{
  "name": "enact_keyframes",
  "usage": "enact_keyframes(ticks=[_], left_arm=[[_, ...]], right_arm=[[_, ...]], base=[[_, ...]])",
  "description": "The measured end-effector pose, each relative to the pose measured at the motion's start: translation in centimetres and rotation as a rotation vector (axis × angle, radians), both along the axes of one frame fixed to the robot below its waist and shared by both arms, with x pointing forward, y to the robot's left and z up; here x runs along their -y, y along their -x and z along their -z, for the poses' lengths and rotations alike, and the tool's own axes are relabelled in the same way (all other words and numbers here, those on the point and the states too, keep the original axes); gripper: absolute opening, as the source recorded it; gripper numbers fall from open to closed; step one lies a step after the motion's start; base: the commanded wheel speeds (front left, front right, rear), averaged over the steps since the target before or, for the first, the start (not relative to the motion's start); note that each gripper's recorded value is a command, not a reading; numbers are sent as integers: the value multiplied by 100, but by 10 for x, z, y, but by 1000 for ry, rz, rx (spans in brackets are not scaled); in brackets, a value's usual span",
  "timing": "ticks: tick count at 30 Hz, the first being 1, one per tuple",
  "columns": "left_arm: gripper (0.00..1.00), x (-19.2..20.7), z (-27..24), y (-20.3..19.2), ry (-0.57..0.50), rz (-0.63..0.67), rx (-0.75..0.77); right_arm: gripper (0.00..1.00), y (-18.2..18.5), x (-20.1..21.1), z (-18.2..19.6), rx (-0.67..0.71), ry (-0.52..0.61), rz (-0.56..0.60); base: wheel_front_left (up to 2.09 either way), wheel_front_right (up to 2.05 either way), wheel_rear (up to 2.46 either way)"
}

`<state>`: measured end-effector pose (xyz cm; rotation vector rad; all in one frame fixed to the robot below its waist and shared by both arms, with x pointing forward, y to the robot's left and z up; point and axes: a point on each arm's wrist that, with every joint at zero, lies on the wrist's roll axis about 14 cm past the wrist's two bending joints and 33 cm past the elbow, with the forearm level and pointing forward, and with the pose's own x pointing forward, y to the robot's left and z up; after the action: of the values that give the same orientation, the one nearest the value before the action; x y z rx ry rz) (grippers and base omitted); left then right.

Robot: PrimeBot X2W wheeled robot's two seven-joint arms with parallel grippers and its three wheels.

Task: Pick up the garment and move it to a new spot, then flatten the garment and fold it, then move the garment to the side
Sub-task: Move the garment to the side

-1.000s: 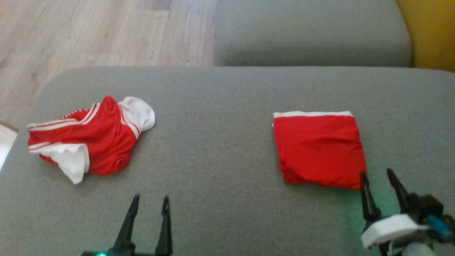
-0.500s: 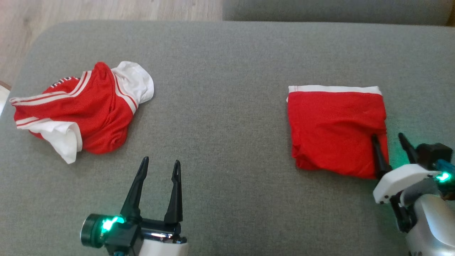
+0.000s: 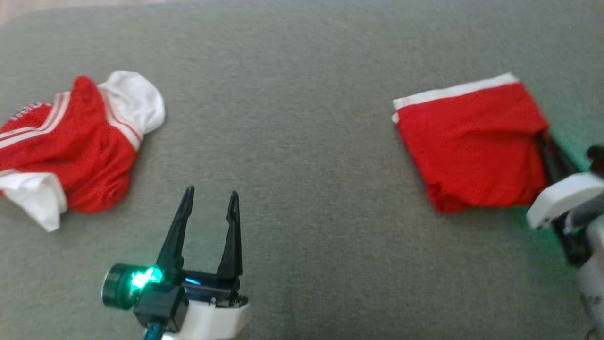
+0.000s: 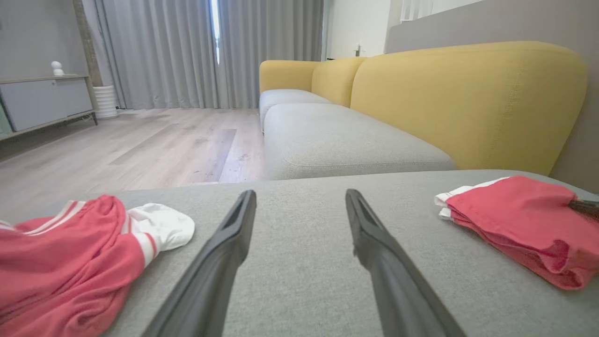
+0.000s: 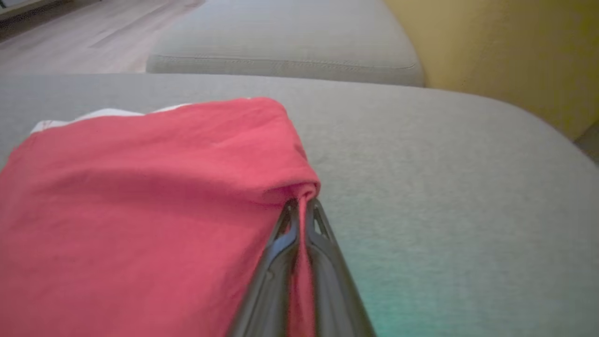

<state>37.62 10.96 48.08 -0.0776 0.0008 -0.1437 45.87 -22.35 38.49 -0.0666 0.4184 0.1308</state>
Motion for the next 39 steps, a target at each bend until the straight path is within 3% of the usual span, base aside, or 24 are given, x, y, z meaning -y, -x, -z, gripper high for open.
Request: enact_keyframes(ticks=[13, 19, 20, 21, 29, 39], left_arm=[[100, 41, 32, -61, 34, 154, -20], [100, 46, 49, -75, 32, 169, -38], [100, 47, 51, -76, 34, 171, -42], [100, 47, 52, -76, 33, 171, -46], [100, 36, 26, -73, 21, 130, 11], [100, -3, 11, -21, -11, -22, -19]], right_arm=[[0, -23, 153, -23, -38, 313, 189], [0, -27, 187, -30, -36, 414, 237], [32, -27, 190, -30, -41, 429, 240], [100, -28, 192, -31, -39, 437, 246], [100, -31, 176, -59, 68, 430, 261], [100, 25, 36, -37, 108, 99, 98]], base=[[0, 0, 0], [0, 0, 0], [0, 0, 0], [0, 0, 0], [0, 0, 0], [0, 0, 0]])
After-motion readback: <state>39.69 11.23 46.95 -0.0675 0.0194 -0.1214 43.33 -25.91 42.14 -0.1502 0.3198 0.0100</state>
